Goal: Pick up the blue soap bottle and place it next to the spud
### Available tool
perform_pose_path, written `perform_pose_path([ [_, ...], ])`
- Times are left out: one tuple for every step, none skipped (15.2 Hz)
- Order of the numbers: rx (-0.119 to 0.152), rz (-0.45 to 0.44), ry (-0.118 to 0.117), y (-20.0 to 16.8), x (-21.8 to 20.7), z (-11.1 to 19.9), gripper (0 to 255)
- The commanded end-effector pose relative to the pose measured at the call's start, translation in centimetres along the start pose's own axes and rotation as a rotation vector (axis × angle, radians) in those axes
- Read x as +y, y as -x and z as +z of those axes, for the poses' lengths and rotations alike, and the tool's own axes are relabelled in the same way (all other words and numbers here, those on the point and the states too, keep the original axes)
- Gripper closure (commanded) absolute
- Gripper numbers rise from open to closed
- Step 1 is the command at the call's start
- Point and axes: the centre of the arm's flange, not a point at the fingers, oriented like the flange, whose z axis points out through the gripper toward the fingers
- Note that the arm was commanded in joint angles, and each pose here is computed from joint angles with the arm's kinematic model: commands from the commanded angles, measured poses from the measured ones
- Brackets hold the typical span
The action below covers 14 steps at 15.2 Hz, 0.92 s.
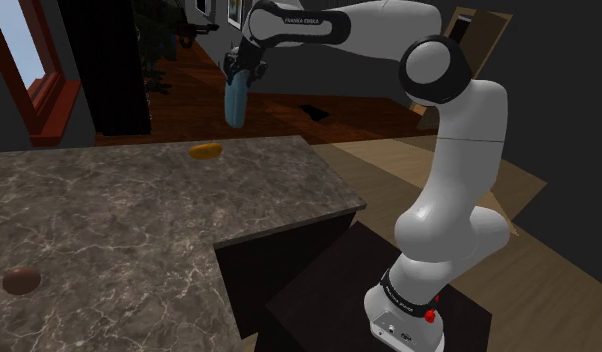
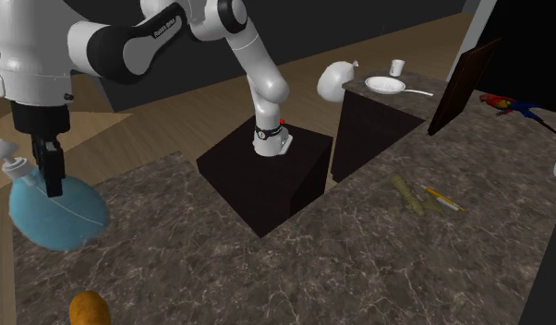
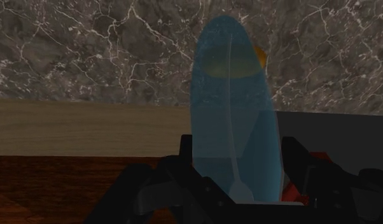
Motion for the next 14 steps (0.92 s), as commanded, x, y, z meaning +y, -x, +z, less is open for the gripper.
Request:
perform_pose_path([
  [0.001, 0.0, 0.0, 0.4, 0.1, 0.9, 255],
  [0.001, 0.0, 0.0, 0.6, 0.2, 1.4, 255],
  [0.001, 0.0, 0.0, 0.8, 0.3, 1.9, 255],
  [0.001, 0.0, 0.0, 1.0, 0.3, 2.4, 255],
  [0.001, 0.0, 0.0, 1.2, 0.4, 2.9, 255],
  [0.001, 0.0, 0.0, 1.4, 0.4, 3.3, 255],
  [0.001, 0.0, 0.0, 1.6, 0.5, 3.8, 255],
  [0.001, 0.0, 0.0, 1.8, 0.6, 4.3, 255],
  [0.001, 0.0, 0.0, 2.0, 0.6, 4.8, 255],
  [0.001, 0.0, 0.0, 2.2, 0.7, 5.3, 255],
  [0.001, 0.0, 0.0, 2.4, 0.7, 5.8, 255],
  [0.001, 0.0, 0.0, 2.6, 0.8, 6.3, 255],
  [0.001, 0.0, 0.0, 2.8, 0.9, 6.7, 255],
  [0.001, 0.0, 0.0, 3.0, 0.9, 7.2, 255],
])
